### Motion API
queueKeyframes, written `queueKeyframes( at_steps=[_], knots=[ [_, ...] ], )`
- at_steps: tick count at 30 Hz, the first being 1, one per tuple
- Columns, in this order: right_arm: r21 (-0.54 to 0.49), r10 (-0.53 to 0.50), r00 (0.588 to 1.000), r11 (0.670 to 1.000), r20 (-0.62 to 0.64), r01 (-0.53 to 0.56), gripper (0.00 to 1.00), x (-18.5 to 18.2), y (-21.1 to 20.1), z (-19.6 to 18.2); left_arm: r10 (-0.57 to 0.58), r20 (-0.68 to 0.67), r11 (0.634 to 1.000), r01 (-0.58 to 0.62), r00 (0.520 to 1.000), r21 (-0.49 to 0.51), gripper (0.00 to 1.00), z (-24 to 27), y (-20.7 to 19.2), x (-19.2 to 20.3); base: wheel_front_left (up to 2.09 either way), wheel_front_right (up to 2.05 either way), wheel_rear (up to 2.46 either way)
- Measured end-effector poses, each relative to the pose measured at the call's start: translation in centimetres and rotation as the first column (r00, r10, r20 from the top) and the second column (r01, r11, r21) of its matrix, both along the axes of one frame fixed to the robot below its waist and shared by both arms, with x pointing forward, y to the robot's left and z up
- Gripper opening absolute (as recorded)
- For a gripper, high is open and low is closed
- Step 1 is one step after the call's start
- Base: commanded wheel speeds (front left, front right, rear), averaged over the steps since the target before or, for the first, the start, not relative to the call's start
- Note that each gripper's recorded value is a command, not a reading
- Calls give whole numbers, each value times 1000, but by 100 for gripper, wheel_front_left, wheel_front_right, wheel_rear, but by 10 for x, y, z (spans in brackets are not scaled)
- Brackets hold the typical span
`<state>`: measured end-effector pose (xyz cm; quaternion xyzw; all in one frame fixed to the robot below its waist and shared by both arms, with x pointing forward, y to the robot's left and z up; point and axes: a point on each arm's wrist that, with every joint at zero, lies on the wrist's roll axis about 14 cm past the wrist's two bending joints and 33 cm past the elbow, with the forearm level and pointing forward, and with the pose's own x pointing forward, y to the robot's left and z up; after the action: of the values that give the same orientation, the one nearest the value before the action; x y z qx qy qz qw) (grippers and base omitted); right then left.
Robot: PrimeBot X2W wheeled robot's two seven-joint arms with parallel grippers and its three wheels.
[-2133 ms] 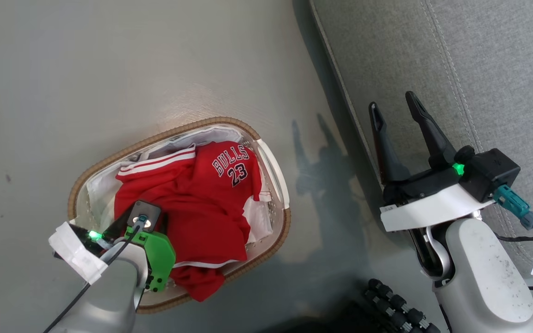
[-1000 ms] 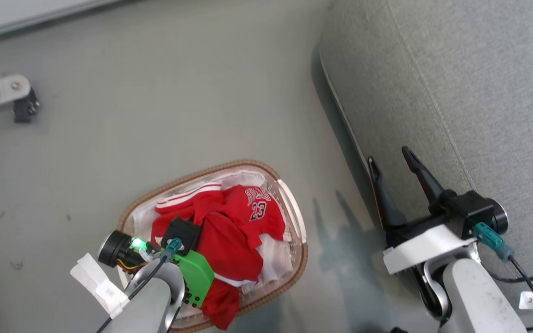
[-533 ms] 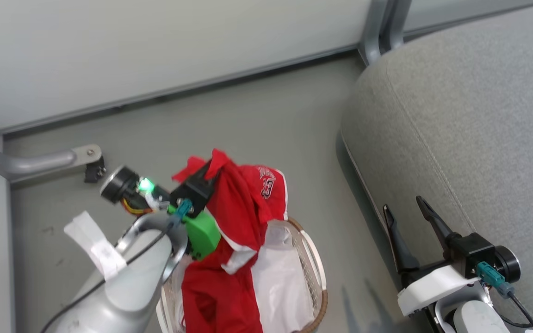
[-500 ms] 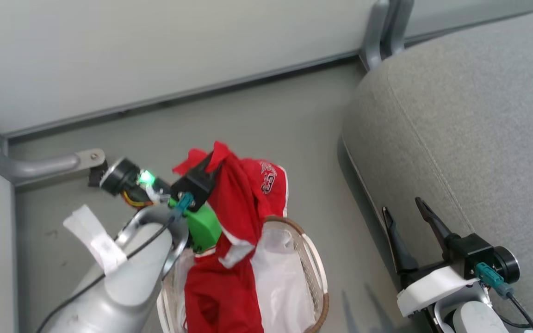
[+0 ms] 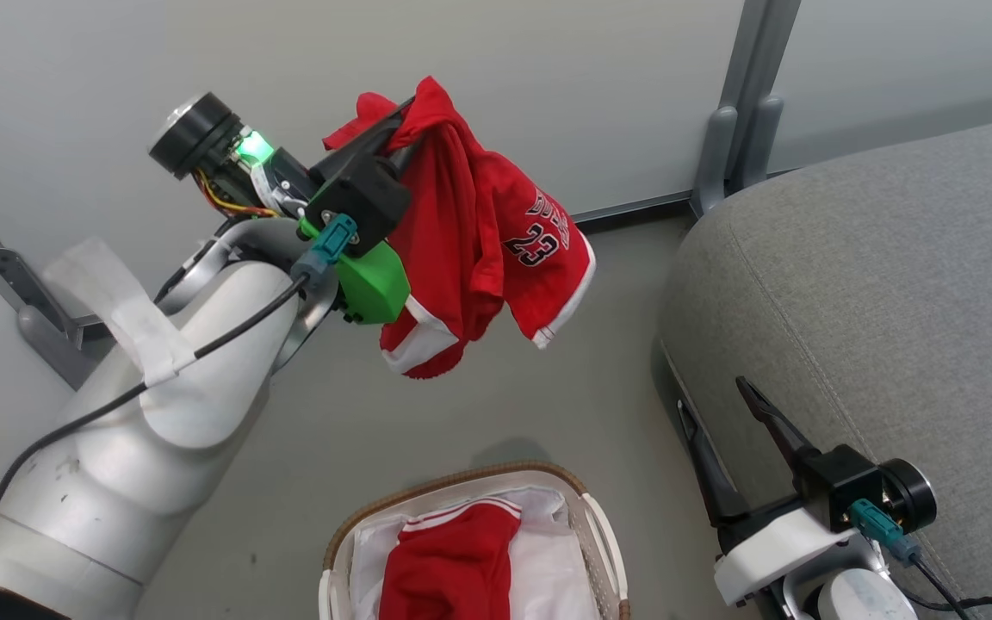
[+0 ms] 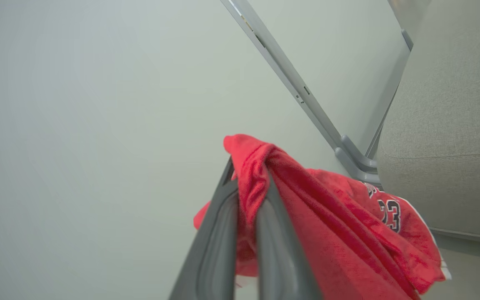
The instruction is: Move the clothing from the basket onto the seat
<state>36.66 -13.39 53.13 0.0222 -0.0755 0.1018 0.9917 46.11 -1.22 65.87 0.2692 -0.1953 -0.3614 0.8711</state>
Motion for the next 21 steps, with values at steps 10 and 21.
queueKeyframes(
  at_steps=[10, 21],
  knots=[
    [-30, 28, 999, 999, 45, -27, 100, 4, 9, 14, -63, 106, 998, 62, 992, 10, 0, 46, -14, -10, 0, 0, 0],
    [-151, 105, 993, 984, 52, -97, 100, 14, 34, 15, -115, 156, 993, 115, 981, 9, 0, 65, -22, -28, 0, 0, 0]
  ],
)
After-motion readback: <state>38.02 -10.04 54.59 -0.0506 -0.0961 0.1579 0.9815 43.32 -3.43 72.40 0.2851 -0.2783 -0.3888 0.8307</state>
